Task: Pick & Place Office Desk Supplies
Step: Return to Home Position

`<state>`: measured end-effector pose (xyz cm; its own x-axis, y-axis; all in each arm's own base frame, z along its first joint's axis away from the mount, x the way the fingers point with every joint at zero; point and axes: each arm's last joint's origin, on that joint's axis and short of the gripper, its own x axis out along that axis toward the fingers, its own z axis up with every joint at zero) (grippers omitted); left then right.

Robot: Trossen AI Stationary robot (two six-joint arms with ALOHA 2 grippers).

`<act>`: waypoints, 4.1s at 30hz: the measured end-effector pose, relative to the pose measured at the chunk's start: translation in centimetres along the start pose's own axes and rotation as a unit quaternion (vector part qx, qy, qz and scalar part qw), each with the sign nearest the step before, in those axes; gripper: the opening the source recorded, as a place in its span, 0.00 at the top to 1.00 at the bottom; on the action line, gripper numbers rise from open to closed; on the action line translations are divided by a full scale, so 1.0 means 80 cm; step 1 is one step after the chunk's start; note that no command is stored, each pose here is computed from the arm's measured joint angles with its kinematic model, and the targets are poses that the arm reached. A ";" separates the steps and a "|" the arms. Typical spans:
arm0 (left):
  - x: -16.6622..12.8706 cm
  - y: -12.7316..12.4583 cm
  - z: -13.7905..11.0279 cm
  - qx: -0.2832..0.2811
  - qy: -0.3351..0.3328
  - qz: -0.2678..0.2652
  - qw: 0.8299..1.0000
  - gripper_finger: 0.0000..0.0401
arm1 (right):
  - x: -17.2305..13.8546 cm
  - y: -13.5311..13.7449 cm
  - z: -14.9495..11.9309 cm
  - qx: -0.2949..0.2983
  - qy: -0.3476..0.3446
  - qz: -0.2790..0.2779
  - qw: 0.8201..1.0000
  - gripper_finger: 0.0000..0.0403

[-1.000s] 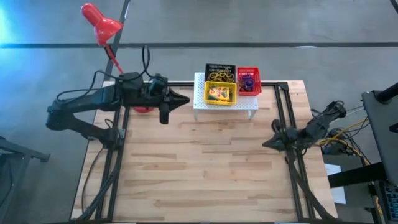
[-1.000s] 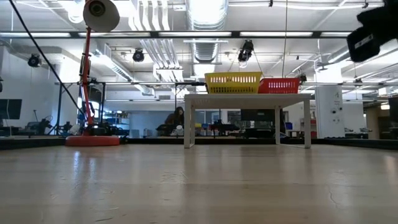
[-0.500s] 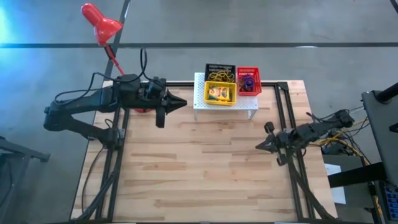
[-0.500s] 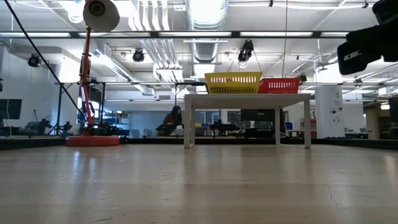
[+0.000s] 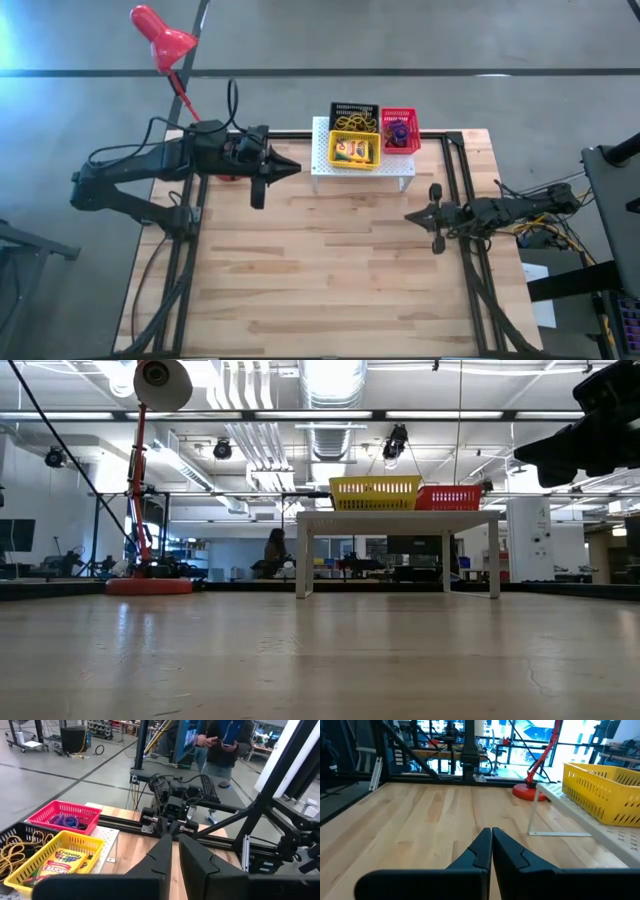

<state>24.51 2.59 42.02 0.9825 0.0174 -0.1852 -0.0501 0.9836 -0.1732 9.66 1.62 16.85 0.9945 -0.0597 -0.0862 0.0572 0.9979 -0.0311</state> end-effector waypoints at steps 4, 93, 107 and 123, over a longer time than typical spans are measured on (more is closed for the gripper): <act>0.001 0.000 -0.002 0.001 -0.006 -0.001 1.000 0.90 | 0.000 0.000 0.000 0.000 0.000 0.000 1.000 0.98; -0.122 0.037 -0.346 0.043 -0.096 -0.013 0.994 0.90 | 0.002 -0.019 -0.002 0.040 -0.052 0.037 0.997 0.98; -0.121 0.037 -0.346 0.043 -0.096 -0.013 0.994 0.90 | 0.003 -0.019 -0.002 0.039 -0.048 0.033 0.998 0.98; -0.121 0.037 -0.346 0.043 -0.096 -0.013 0.994 0.90 | 0.003 -0.019 -0.002 0.040 -0.047 0.033 0.998 0.98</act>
<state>9.85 0.36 16.51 0.9998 0.0179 0.0074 -0.0172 0.9958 -0.0899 9.77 0.06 16.68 0.9999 0.0050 0.0090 -0.0054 0.9987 0.0513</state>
